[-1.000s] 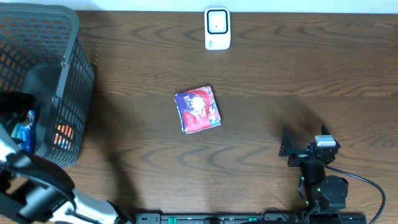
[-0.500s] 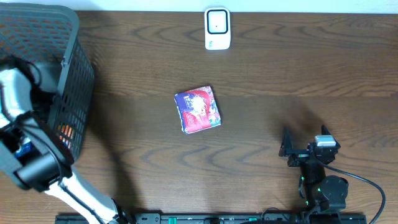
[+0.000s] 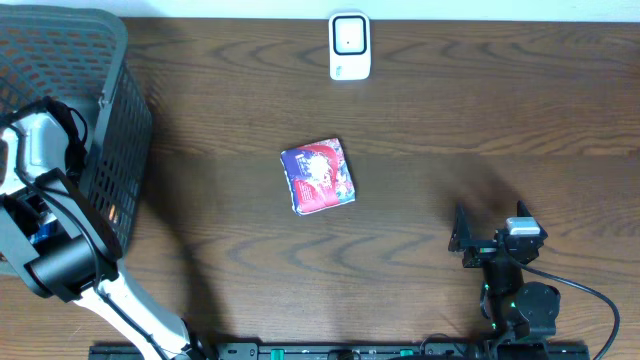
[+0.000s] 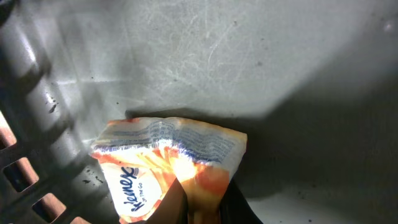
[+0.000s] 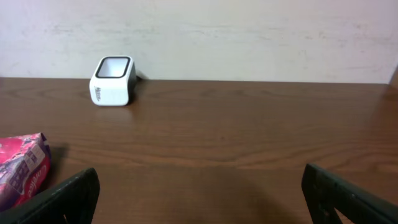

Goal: Scan the item barcode
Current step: 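Return the left gripper to the basket and grasp the orange box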

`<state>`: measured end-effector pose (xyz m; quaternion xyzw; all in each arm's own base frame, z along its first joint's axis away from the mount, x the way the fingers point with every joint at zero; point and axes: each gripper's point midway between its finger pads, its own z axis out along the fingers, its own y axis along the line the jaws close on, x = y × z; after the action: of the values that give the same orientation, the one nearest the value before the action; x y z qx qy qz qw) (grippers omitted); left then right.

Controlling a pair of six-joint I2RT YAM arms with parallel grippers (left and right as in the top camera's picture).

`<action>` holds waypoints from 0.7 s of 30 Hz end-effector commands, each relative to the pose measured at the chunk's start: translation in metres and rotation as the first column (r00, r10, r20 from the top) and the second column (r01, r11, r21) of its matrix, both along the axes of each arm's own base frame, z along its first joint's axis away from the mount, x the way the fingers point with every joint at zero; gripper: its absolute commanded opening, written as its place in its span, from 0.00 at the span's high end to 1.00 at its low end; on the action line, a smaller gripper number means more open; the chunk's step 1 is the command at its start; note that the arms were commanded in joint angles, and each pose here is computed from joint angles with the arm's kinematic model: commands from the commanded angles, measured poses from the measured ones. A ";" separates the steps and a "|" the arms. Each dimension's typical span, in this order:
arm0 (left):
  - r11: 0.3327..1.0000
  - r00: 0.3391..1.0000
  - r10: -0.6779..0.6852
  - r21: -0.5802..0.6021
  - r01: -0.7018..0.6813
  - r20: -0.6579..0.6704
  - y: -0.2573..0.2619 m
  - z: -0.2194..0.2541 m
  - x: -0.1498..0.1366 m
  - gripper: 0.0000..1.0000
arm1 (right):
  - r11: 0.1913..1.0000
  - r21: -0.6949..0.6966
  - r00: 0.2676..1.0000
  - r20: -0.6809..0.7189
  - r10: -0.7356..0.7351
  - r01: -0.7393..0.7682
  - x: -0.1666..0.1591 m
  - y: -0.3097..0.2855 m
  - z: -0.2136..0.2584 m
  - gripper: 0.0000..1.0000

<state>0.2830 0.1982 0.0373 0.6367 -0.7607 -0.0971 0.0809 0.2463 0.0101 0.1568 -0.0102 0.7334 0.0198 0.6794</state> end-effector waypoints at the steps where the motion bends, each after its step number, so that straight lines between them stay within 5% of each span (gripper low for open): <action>1: 1.000 1.000 0.003 -0.009 -0.003 0.014 0.001 0.013 0.004 0.93 | 1.000 0.011 1.000 -0.001 -0.009 0.009 0.000 -0.002 -0.001 0.01; 10: 0.992 0.905 -0.098 0.112 0.056 0.413 0.002 0.170 0.046 0.93 | 1.000 0.011 1.000 -0.001 -0.009 0.009 0.000 -0.002 -0.001 0.01; 14: 0.942 0.685 -0.323 0.289 0.168 0.654 -0.018 0.273 0.054 0.93 | 1.000 0.011 1.000 -0.001 -0.009 0.009 0.000 -0.002 -0.001 0.01; 21: 0.819 0.346 -0.572 0.539 0.194 0.744 -0.087 0.392 0.013 0.93 | 1.000 0.011 1.000 -0.001 -0.009 0.009 0.000 -0.002 -0.001 0.01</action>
<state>0.3047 0.1442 0.4072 0.4606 -0.7678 0.0761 -0.4388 0.2463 0.0101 0.1568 -0.0102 0.7334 0.0198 0.6794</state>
